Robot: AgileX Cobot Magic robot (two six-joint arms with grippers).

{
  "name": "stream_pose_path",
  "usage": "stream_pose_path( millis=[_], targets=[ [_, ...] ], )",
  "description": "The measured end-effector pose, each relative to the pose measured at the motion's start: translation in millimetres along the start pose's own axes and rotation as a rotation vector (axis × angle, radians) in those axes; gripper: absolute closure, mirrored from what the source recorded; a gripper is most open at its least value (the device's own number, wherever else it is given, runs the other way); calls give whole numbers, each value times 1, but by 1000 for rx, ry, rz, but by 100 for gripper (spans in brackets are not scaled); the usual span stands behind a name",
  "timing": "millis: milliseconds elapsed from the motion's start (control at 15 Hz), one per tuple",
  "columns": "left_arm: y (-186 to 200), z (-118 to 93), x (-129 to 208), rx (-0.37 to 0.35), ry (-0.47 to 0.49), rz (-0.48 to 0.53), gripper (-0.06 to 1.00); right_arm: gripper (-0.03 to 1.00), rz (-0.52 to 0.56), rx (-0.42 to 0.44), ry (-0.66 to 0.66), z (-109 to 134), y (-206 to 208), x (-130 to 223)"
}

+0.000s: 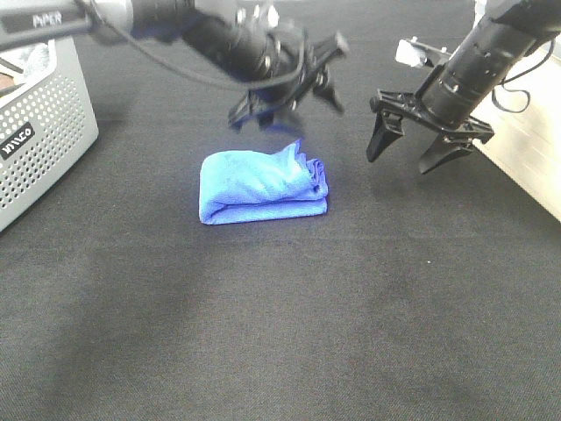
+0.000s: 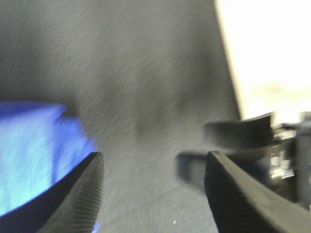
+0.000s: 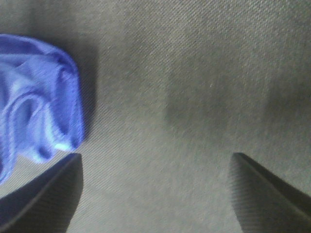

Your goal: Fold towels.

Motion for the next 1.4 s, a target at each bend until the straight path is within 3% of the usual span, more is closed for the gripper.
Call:
stream_pose_path(
  millis=[67, 333, 467, 533, 667, 800, 1000, 1400],
  targets=[
    [7, -4, -5, 13, -34, -15, 36, 20, -13, -19, -13, 3, 3, -2],
    [77, -8, -54, 18, -124, -177, 36, 20, -95, -246, -48, 31, 12, -12],
    [113, 2, -80, -8, -131, -265, 36, 20, -172, -416, -16, 52, 19, -21],
    [129, 16, -95, -40, -125, -302, 36, 20, -245, -548, 38, 81, 24, -30],
    [135, 26, -103, -65, -122, -318, 36, 20, -261, -608, 97, 116, 13, -32],
    [137, 28, -105, -68, -119, -322, 36, 20, -200, -639, 114, 144, -18, -25],
    [137, 28, -104, -73, -117, -310, 36, 20, -128, -644, 80, 140, -54, -15],
    [136, 32, -101, -101, -125, -285, 36, 20, -112, -592, -31, 81, -73, -11]
  ],
)
Point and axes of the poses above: a point on each arm's last joint axis where the gripper is mounted, y pointing back along that axis away from the gripper, z along the wrist's bending axis when the last joint is at zero, x = y × z, the point moved 3 cm from there along -y, pointing out along that axis toward the gripper, and after that the axes turned 15 degrees about y, right-handed, at the moved point
